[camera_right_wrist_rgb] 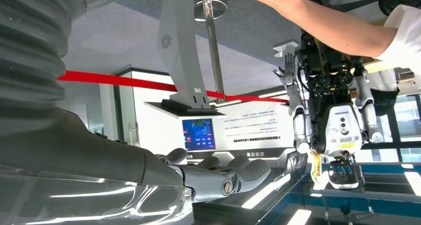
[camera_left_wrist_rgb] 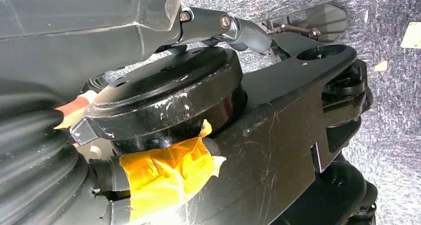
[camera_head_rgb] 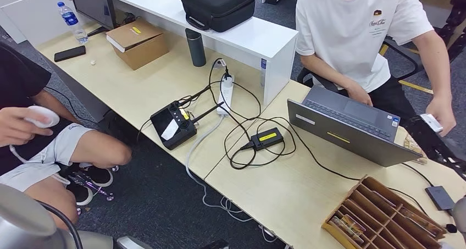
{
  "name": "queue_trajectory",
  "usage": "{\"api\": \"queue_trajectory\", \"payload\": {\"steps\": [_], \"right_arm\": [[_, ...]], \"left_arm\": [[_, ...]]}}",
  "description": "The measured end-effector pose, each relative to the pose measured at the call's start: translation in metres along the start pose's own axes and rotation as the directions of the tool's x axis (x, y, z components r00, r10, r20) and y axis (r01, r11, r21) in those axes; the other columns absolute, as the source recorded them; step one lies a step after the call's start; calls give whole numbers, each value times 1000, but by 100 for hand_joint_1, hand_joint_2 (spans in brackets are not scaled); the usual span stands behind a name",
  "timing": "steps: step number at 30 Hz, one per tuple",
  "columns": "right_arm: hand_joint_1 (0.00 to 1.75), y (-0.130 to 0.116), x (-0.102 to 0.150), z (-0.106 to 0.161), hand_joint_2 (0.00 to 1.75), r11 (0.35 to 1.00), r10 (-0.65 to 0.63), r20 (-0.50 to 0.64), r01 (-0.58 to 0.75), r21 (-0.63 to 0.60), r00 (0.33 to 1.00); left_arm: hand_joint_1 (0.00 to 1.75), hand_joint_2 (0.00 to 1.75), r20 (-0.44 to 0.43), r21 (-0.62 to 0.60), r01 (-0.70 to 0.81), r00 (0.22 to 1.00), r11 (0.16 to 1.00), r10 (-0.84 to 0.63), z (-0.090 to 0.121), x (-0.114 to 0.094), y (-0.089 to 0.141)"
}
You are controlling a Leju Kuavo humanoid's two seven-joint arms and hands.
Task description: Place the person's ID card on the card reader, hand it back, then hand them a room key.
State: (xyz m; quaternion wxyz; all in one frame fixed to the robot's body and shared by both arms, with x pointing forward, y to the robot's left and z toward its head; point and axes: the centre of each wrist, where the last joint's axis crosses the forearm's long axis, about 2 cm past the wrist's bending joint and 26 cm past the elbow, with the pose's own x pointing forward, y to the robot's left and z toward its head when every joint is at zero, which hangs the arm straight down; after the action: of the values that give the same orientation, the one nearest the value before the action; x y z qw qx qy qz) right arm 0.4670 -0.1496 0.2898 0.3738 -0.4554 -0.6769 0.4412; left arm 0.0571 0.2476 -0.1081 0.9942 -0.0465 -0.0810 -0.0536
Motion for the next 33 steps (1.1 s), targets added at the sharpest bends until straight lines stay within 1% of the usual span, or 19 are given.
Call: {"api": "queue_trajectory", "payload": {"steps": [4,7,9,14,18,20,22,24,26,29,31,33], "right_arm": [[0,-1,-3,0,175,1000,12,-1,-12,-5,1000],[0,-3,-18,1,175,1000,15,-24,-16,-16,1000],[0,-6,-38,2,175,1000,20,-58,-21,-19,998],[0,-15,-106,12,175,997,66,-161,-70,-21,985],[0,-20,-141,21,175,995,95,-233,-102,-19,968],[0,-22,-166,31,175,992,117,-292,-125,-11,949],[0,-26,-201,47,175,988,145,-361,-154,3,921],[0,-31,-241,69,175,982,177,-434,-187,18,883],[0,-35,-278,96,175,973,220,-508,-228,48,833],[0,-40,-324,139,175,956,283,-598,-274,108,750],[0,-39,-352,177,175,944,319,-654,-287,160,686],[0,-33,-379,227,175,933,353,-707,-283,221,613]], "left_arm": [[0,175,-1,1,-9,1000,1000,9,0,0,0],[0,175,-3,4,-19,1000,1000,19,0,-1,0],[0,175,-3,4,-26,1000,1000,26,0,-2,0],[0,175,-2,-8,-41,999,999,41,0,-7,3],[0,175,-2,-12,-49,999,999,49,0,-8,6],[0,175,-3,-12,-61,998,998,61,0,-9,6],[0,175,-5,-13,-72,997,997,72,0,-10,7],[0,175,-8,-17,-80,997,997,80,1,-11,8],[0,175,-11,-21,-87,996,996,86,1,-12,10],[0,175,-18,-25,-91,996,996,90,1,-14,12],[0,175,-23,-23,-92,996,995,91,1,-14,13],[0,175,-29,-23,-96,995,995,95,1,-15,13]]}}
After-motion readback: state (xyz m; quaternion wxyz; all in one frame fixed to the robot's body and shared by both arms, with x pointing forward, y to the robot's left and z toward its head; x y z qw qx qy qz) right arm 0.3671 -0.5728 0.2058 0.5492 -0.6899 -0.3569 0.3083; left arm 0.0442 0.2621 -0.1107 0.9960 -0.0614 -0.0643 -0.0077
